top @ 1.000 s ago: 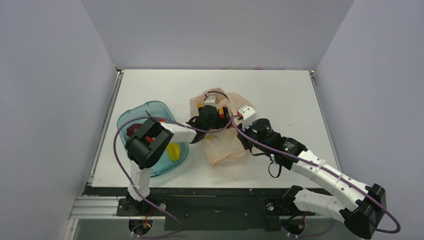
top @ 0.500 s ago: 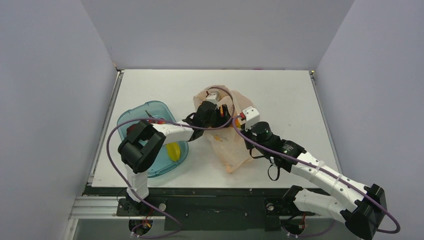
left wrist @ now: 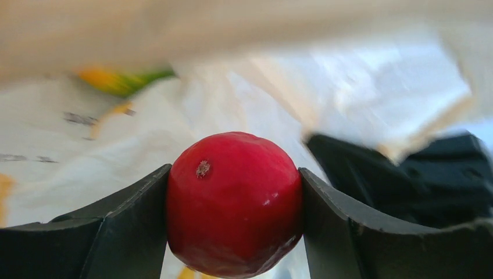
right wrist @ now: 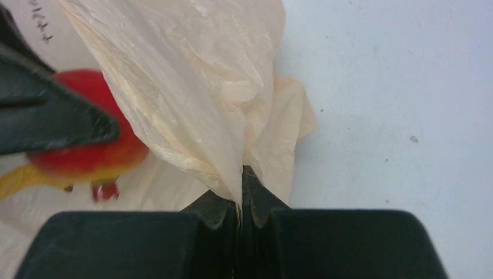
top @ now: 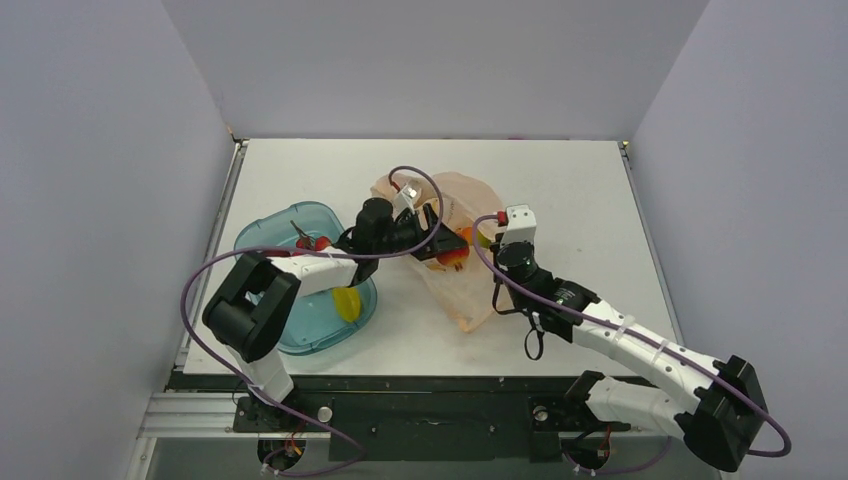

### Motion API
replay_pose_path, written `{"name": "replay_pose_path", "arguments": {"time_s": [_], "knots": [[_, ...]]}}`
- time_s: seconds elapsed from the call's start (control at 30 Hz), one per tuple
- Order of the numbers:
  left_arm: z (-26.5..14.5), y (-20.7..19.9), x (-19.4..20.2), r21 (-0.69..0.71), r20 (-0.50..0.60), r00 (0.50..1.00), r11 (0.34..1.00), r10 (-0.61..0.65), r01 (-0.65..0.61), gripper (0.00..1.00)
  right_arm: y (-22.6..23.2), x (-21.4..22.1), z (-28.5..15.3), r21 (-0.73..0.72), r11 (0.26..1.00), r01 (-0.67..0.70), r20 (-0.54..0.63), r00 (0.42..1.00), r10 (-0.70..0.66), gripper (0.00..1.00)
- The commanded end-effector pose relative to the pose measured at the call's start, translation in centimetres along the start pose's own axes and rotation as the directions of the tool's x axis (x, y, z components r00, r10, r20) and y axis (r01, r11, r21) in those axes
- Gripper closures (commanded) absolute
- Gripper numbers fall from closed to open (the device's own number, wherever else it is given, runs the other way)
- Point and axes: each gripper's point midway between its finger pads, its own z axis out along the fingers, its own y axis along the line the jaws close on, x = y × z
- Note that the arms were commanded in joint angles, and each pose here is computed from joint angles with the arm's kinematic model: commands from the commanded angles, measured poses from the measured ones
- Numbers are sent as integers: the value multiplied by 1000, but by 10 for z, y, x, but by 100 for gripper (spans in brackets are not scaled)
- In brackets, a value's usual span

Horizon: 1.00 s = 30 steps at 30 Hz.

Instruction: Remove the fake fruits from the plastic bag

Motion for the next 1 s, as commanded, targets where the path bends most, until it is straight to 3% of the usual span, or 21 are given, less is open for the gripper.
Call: {"name": "replay_pose_path", "arguments": {"time_s": [0.0,0.17,0.43,0.63,0.67,0.7,0.73,0.77,0.8,0.87,0.97], "knots": [[-27,-80,24,357,-143,990,932,-18,69,100,-15,-25,13,144,985,-95,90,992,83,100],[-46,-100,50,417,-202,979,907,26,62,100,-11,-33,26,178,978,-109,88,992,94,100],[-58,-80,95,286,-279,950,957,138,-55,100,-30,-50,33,266,951,-161,122,984,133,100],[-81,-103,121,367,-335,900,918,279,-148,100,-51,-68,35,340,923,-178,151,980,133,100],[-88,-110,118,380,-297,895,901,333,-210,100,-55,-69,35,350,919,-180,151,979,134,100],[-91,-100,119,312,-309,898,925,314,-216,100,-58,-70,33,356,917,-179,153,979,132,100],[-100,-107,110,311,-256,886,901,386,-303,100,-61,-69,32,363,915,-174,149,981,128,100],[-110,-94,107,202,-263,890,924,371,-326,100,-64,-69,30,370,913,-171,150,981,123,100],[-115,-89,99,159,-242,875,906,420,-392,100,-67,-64,29,380,911,-163,143,983,116,100],[-140,-58,91,-49,-270,876,904,398,-426,100,-75,-57,25,399,903,-159,138,984,112,100],[-179,-30,53,-327,-152,888,826,434,-459,100,-84,-51,18,402,899,-175,142,982,127,100]]}}
